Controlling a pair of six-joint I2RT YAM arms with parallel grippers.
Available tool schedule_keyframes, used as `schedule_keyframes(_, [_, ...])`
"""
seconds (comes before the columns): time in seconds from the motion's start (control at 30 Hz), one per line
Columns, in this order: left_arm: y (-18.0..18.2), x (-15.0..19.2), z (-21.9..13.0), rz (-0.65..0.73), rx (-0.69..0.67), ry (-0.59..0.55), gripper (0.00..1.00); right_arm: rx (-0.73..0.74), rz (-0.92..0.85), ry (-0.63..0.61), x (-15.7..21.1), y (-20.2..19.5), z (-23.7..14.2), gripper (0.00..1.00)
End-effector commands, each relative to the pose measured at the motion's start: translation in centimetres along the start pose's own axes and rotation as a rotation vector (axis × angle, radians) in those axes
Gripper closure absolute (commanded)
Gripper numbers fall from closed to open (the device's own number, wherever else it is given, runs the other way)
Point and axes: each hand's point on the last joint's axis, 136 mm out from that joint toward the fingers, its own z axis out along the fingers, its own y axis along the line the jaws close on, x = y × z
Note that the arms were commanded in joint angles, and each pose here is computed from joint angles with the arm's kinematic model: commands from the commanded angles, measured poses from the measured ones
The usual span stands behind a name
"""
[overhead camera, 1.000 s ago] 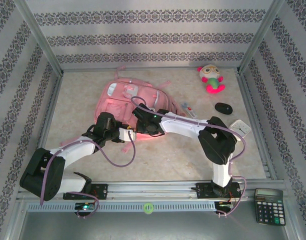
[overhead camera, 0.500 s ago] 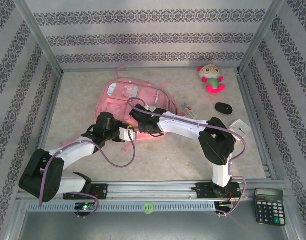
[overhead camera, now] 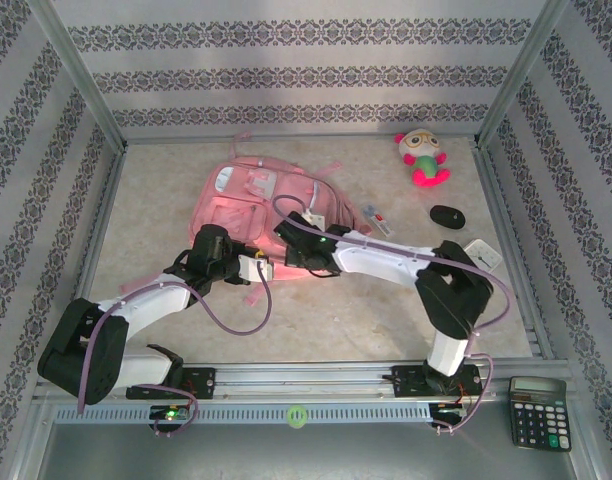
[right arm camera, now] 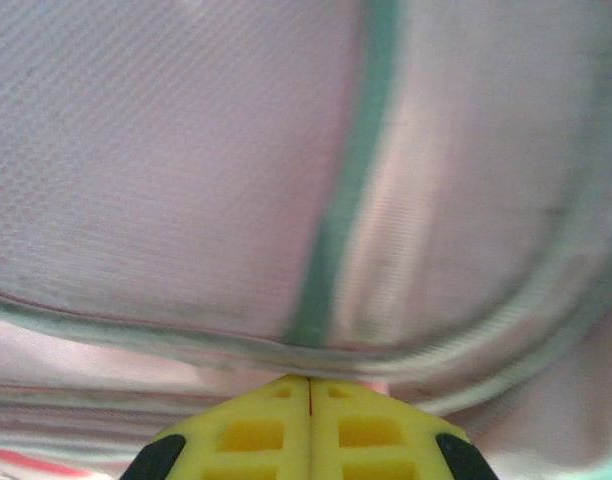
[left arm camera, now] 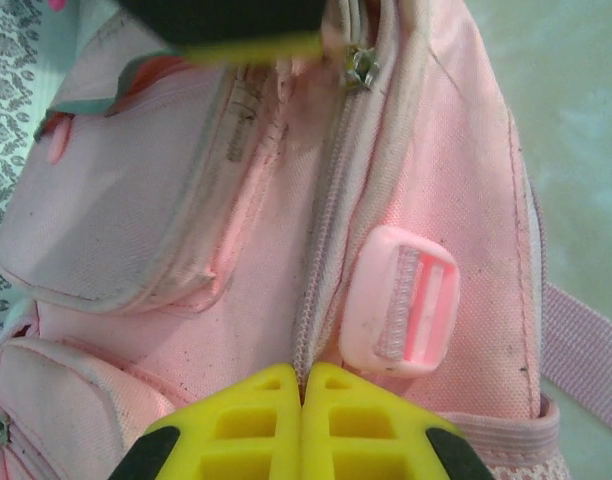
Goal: Pack the student bag
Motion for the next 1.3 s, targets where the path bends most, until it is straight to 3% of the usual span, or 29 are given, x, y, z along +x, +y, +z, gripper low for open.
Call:
schedule_keyframes(0.0, [0.1,0.4,-0.4,-0.009,-0.011,0.039,1.0,0.093,0.066,-0.047,-0.7,-4.6,-0.3,0.97])
schedule_keyframes(0.17, [0.3,0.6,-0.6,-0.012,-0.02,0.054,1.0,0.045,0.149,-0.049,-0.5,-6.9,0.0,0.99])
schedule_keyframes(0.27, [0.7,-0.6,-1.0,-0.069,-0.005,0.003,1.0,-0.11,0.148,-0.08,-1.1,-5.3,-0.9,0.93])
schedule_keyframes(0.33, [0.9,-2.4,-1.5,-0.117,0.035,-0.076,0.84,-0.238,0.12,-0.096,-1.3,-3.7,-1.9,0.8])
schedule_keyframes(0.4, [1.4,-4.2,-2.1,-0.17,0.069,-0.151,0.61,-0.337,0.109,-0.092,-1.5,-2.8,-2.8,0.71])
schedule_keyframes(0.43, [1.6,-5.1,-2.3,-0.178,0.092,-0.182,0.54,-0.373,0.103,-0.084,-1.5,-2.6,-3.2,0.7])
schedule_keyframes(0.5, [1.5,-6.1,-2.4,-0.186,0.137,-0.215,0.51,-0.419,0.083,-0.081,-1.6,-2.4,-3.8,0.67])
schedule_keyframes(0.9, [-2.0,-6.3,1.5,-0.052,0.343,-0.17,0.5,-0.572,0.055,-0.002,-0.9,-1.5,-4.1,0.61])
schedule_keyframes(1.27, [-1.8,-4.8,4.9,-0.007,0.203,-0.124,0.52,-0.581,0.04,0.111,0.4,-2.6,-1.7,0.59])
